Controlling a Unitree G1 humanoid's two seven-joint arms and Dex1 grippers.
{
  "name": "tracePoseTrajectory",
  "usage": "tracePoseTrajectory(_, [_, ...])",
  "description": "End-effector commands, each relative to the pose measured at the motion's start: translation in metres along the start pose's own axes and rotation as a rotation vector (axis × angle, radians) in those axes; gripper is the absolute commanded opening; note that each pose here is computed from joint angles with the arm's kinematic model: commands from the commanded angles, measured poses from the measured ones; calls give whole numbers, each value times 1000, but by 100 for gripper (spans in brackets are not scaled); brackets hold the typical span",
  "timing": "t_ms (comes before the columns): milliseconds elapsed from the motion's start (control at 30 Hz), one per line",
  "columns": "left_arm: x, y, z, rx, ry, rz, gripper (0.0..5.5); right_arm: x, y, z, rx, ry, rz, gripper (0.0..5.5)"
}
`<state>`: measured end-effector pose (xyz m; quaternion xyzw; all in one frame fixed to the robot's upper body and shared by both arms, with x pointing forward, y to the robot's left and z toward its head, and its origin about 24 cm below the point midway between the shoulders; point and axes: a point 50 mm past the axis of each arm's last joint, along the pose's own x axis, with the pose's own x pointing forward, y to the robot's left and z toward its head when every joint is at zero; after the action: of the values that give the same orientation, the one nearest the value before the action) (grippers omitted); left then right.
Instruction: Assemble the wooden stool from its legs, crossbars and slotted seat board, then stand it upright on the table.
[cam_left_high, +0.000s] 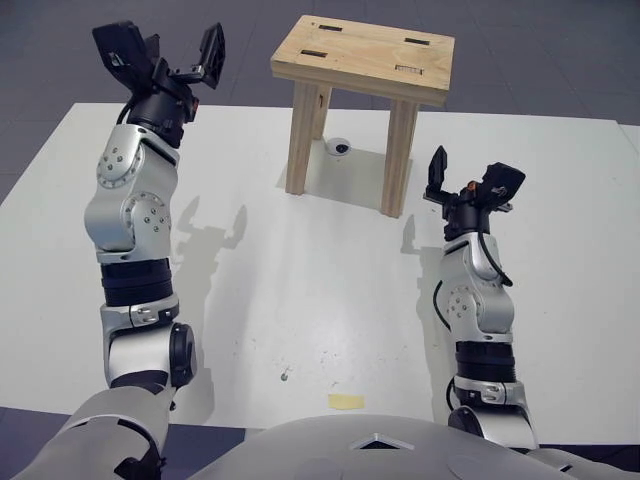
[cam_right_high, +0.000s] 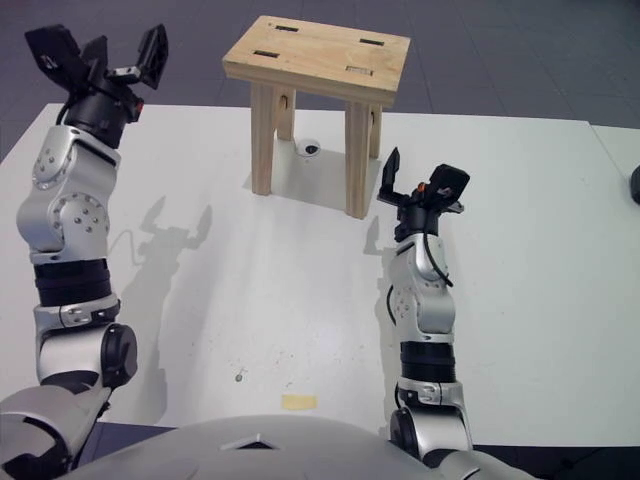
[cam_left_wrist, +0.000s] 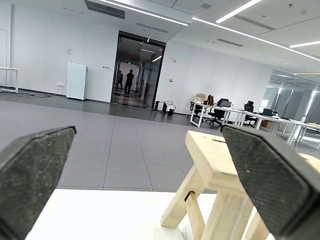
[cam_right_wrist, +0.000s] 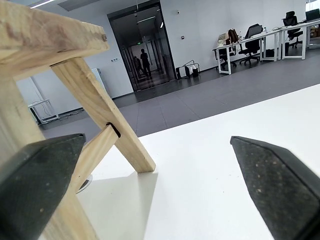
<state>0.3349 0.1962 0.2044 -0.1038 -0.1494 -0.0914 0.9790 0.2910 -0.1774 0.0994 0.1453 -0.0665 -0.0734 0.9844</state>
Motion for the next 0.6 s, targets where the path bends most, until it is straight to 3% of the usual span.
tracePoseTrajectory(33, [-5,-9,-13,22,7,1,540,6,-9,3,-18,22,7,539])
tracePoseTrajectory(200, [-11,-13,-21,42,5,15,540,10,-18,9,-57,34,21,539])
tracePoseTrajectory(433, [-3,-36,-25,29,7,-64,540,-4,-62,30,-102,1,-88,539])
tracePoseTrajectory(600, [-9,-40,-33,56,33,-88,540,-5,-72,36,-106,-13,-123,539])
